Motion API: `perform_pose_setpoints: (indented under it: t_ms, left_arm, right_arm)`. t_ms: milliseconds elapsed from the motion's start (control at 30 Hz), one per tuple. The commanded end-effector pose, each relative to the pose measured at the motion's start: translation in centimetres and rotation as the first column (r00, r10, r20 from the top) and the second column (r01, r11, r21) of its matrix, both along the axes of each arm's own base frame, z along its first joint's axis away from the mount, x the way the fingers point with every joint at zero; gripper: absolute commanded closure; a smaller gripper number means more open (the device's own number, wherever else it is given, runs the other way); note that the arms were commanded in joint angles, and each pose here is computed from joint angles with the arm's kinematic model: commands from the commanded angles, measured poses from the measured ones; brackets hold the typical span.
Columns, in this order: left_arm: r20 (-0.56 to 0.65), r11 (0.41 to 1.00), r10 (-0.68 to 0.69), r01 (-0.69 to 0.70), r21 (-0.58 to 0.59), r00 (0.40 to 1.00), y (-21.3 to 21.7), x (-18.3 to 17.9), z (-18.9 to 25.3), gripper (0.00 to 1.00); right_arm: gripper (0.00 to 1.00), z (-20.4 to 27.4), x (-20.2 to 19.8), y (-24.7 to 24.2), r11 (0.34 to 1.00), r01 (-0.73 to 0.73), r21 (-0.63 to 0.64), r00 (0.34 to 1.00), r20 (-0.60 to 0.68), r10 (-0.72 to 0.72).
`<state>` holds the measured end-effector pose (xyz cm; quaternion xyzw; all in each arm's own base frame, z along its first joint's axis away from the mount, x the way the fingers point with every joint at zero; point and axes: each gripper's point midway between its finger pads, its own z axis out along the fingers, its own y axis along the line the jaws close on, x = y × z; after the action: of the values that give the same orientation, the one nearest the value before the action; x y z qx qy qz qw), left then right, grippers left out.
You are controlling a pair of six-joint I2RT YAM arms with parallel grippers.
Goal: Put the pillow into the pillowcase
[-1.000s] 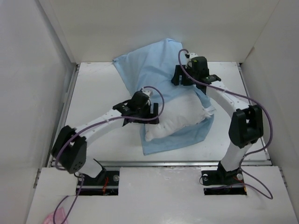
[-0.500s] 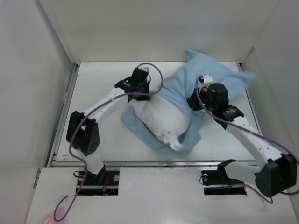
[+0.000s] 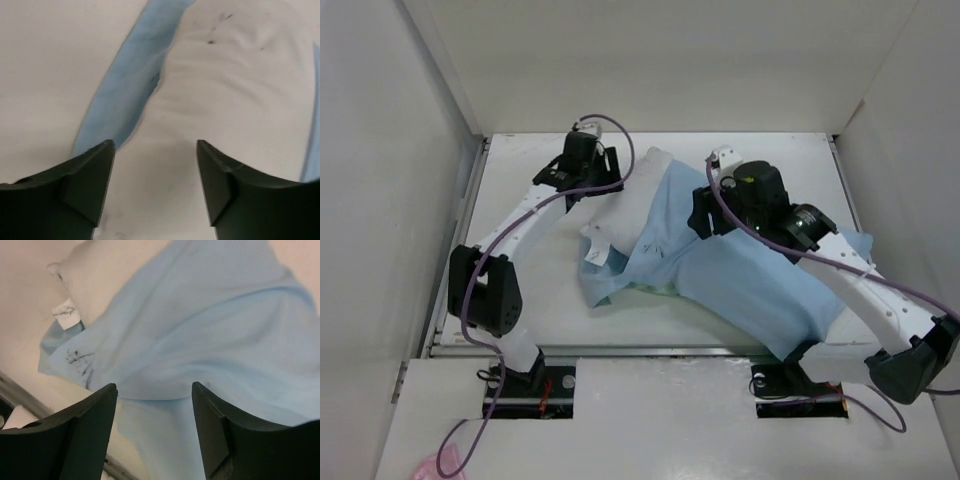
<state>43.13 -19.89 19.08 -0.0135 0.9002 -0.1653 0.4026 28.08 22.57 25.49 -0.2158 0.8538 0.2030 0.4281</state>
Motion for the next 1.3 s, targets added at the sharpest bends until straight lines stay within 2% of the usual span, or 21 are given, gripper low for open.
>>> perform_pose_setpoints:
  t_ms: [0,67,100,133,233,267,367,433,500,533,600,633,667,733,767,867,900,1033,1167,1200,1267]
  left_arm:
    - [0.094,0.995,0.063,-0.055,-0.089,0.994,2.7,-0.3,3.9,0.35]
    - [0.094,0.991,0.089,-0.079,-0.111,0.992,4.1,-0.6,3.6,0.09]
    - [0.11,0.988,0.103,-0.089,-0.129,0.989,5.1,-0.7,4.2,0.07]
    - [0.137,0.985,0.095,-0.073,-0.154,0.986,5.2,-0.4,4.6,0.07]
    - [0.125,0.981,0.014,0.011,-0.193,0.992,4.3,-0.2,2.9,0.07]
    - [0.125,0.979,-0.014,0.039,-0.198,0.992,3.8,0.0,2.5,0.07]
    - [0.082,0.959,-0.127,0.144,-0.245,0.988,1.6,0.2,0.2,0.13]
    - [0.061,0.934,-0.201,0.21,-0.289,0.978,0.2,0.0,-1.0,0.14]
    - [0.054,0.919,-0.256,0.26,-0.296,0.965,-1.2,-0.5,-1.6,0.19]
    - [0.049,0.917,-0.268,0.27,-0.294,0.962,-1.3,-0.6,-2.0,0.2]
    - [0.05,0.903,-0.311,0.312,-0.297,0.949,-2.7,-1.1,-2.4,0.29]
    - [0.054,0.891,-0.331,0.331,-0.31,0.942,-3.0,-1.5,-2.5,0.42]
    - [0.059,0.879,-0.36,0.36,-0.312,0.931,-3.6,-2.0,-2.6,0.5]
    - [0.06,0.86,-0.399,0.396,-0.322,0.915,-4.9,-2.7,-2.7,0.66]
    - [0.068,0.849,-0.425,0.423,-0.317,0.903,-5.4,-3.1,-2.7,0.79]
    - [0.078,0.81,-0.498,0.495,-0.313,0.864,-7.7,-4.5,-2.5,0.97]
    - [0.079,0.797,-0.516,0.512,-0.32,0.853,-8.3,-5.0,-2.4,1.0]
    - [0.095,0.73,-0.599,0.591,-0.344,0.795,-10.5,-8.2,-1.8,1.0]
    - [0.122,0.668,-0.648,0.638,-0.383,0.752,-12.0,-11.0,-0.9,0.99]
    - [0.12,0.653,-0.661,0.647,-0.393,0.74,-11.9,-11.8,-1.2,0.85]
    - [0.126,0.653,-0.653,0.639,-0.407,0.747,-11.5,-12.6,-0.6,0.69]
  right_arm:
    - [0.32,4.3,1.4,-0.8,0.998,0.052,-0.023,0.995,0.091,-0.05]
    - [0.27,4.4,2.1,0.3,0.999,0.039,-0.026,0.996,0.087,-0.037]
    - [0.27,4.4,2.2,0.9,0.999,0.046,-0.024,0.996,0.074,-0.044]
    - [0.27,5.5,2.8,1.6,0.999,0.051,-0.008,0.995,0.087,-0.05]
    - [0.26,4.0,5.5,3.1,0.991,0.124,-0.047,0.991,0.05,-0.122]
    - [0.26,1.9,6.7,3.7,0.986,0.139,-0.091,0.99,0.01,-0.139]
    - [0.26,1.5,9.2,4.3,0.967,0.228,-0.11,0.973,0.005,-0.229]
    - [0.26,-1.3,10.6,5.0,0.953,0.256,-0.164,0.963,-0.039,-0.266]
    - [0.33,-3.0,11.6,5.5,0.942,0.273,-0.197,0.956,-0.058,-0.289]
    - [0.5,-3.1,11.8,5.7,0.941,0.278,-0.194,0.954,-0.063,-0.295]
    - [0.77,-3.5,11.7,6.4,0.944,0.272,-0.188,0.955,-0.067,-0.289]
    - [0.86,-2.8,12.0,6.7,0.947,0.275,-0.167,0.956,-0.053,-0.288]
    - [0.97,-2.1,11.5,7.1,0.952,0.266,-0.154,0.96,-0.044,-0.275]
    - [1.0,1.1,11.2,8.7,0.969,0.229,-0.088,0.973,0.026,-0.228]
    - [1.0,2.5,11.4,9.0,0.975,0.214,-0.064,0.976,0.054,-0.21]
    - [1.0,6.3,10.9,11.6,0.993,0.103,0.052,0.989,0.099,-0.108]
    - [1.0,7.1,10.8,12.1,0.995,0.069,0.072,0.991,0.113,-0.077]
    - [1.0,8.7,10.5,15.7,0.985,-0.079,0.152,0.991,0.118,0.061]
    - [1.0,9.9,11.6,16.7,0.981,-0.091,0.171,0.986,0.153,0.065]
    - [1.0,9.2,11.8,16.6,0.985,-0.079,0.156,0.988,0.14,0.057]
    - [1.0,8.0,12.4,15.2,0.99,-0.043,0.135,0.992,0.119,0.027]
